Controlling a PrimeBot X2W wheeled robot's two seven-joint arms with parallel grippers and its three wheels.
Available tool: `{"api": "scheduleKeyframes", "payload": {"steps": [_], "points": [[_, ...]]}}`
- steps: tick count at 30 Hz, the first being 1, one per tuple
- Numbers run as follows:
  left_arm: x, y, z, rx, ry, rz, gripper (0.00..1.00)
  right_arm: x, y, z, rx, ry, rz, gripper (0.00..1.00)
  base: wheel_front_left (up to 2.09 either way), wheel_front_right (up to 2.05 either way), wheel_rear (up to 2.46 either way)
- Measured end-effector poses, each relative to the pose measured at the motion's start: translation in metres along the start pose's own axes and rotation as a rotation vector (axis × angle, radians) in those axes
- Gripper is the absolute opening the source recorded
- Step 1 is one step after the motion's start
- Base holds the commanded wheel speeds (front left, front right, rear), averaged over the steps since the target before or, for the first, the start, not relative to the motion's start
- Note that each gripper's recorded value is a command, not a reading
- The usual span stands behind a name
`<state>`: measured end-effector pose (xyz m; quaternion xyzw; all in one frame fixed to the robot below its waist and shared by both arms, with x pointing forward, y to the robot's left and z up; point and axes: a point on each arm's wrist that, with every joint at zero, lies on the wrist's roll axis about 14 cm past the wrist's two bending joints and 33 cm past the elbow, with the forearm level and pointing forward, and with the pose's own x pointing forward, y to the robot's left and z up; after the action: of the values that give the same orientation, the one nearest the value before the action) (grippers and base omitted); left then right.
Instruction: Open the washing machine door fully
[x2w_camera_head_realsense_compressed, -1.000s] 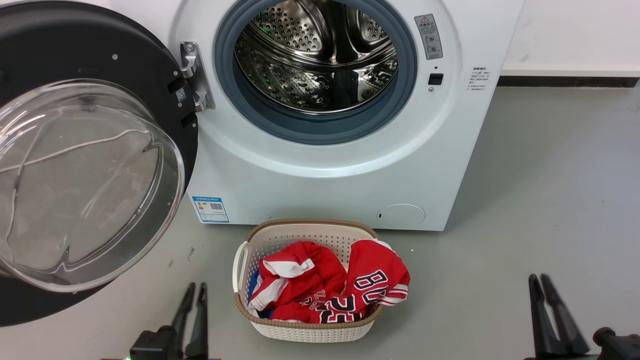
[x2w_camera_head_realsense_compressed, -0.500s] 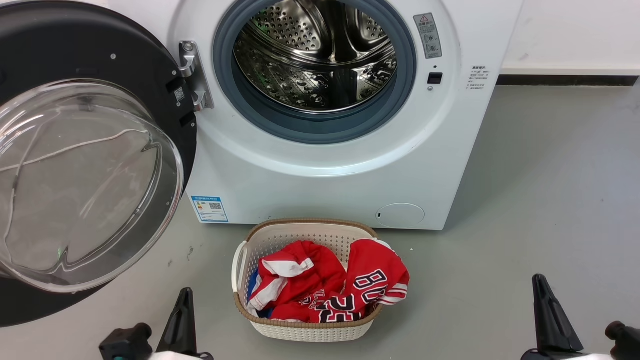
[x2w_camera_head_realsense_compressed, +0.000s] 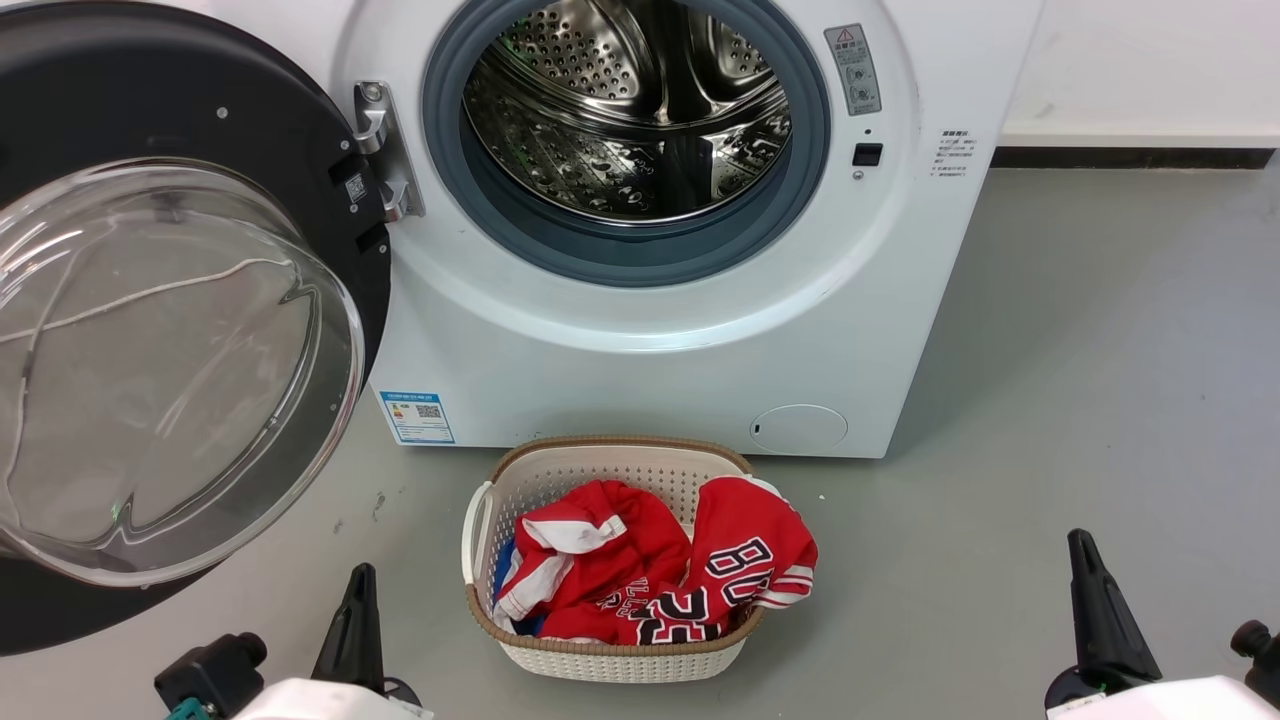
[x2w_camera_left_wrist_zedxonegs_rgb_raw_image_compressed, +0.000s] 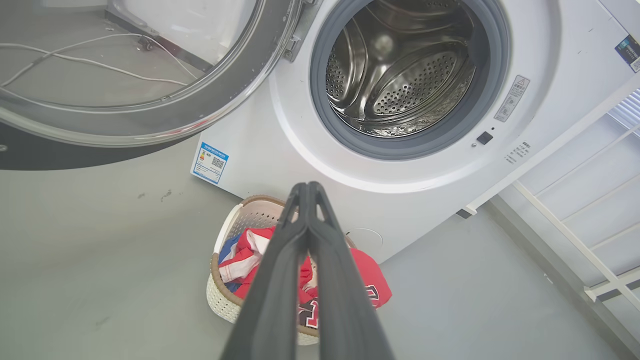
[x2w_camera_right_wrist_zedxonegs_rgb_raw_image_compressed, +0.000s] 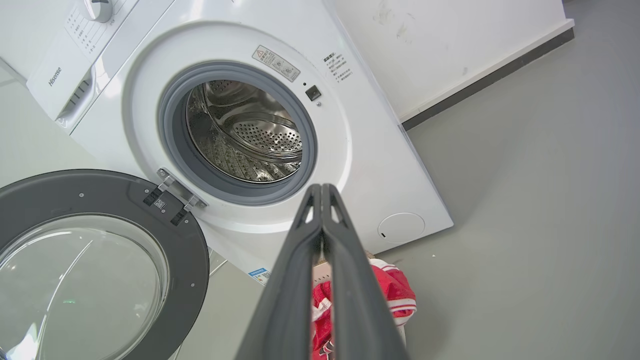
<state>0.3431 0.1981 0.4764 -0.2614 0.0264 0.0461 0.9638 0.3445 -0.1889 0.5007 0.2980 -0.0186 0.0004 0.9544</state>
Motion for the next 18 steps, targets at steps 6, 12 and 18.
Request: {"api": "scheduleKeyframes", "payload": {"steps": [6, 12, 18], "points": [[0.005, 0.0, 0.003, -0.094, 0.003, 0.004, 0.0, 0.004, -0.002, 0.0, 0.089, 0.004, -0.012, 0.0, 0.0, 0.0, 0.0], [0.009, 0.001, 0.004, -0.211, 0.012, 0.008, 0.0, 0.009, -0.004, 0.0, 0.196, 0.011, -0.027, 0.0, 0.0, 0.0, 0.0], [0.012, 0.0, 0.004, -0.292, 0.02, 0.008, 0.0, 0.012, -0.005, 0.0, 0.272, 0.014, -0.034, 0.0, 0.0, 0.0, 0.0]]}}
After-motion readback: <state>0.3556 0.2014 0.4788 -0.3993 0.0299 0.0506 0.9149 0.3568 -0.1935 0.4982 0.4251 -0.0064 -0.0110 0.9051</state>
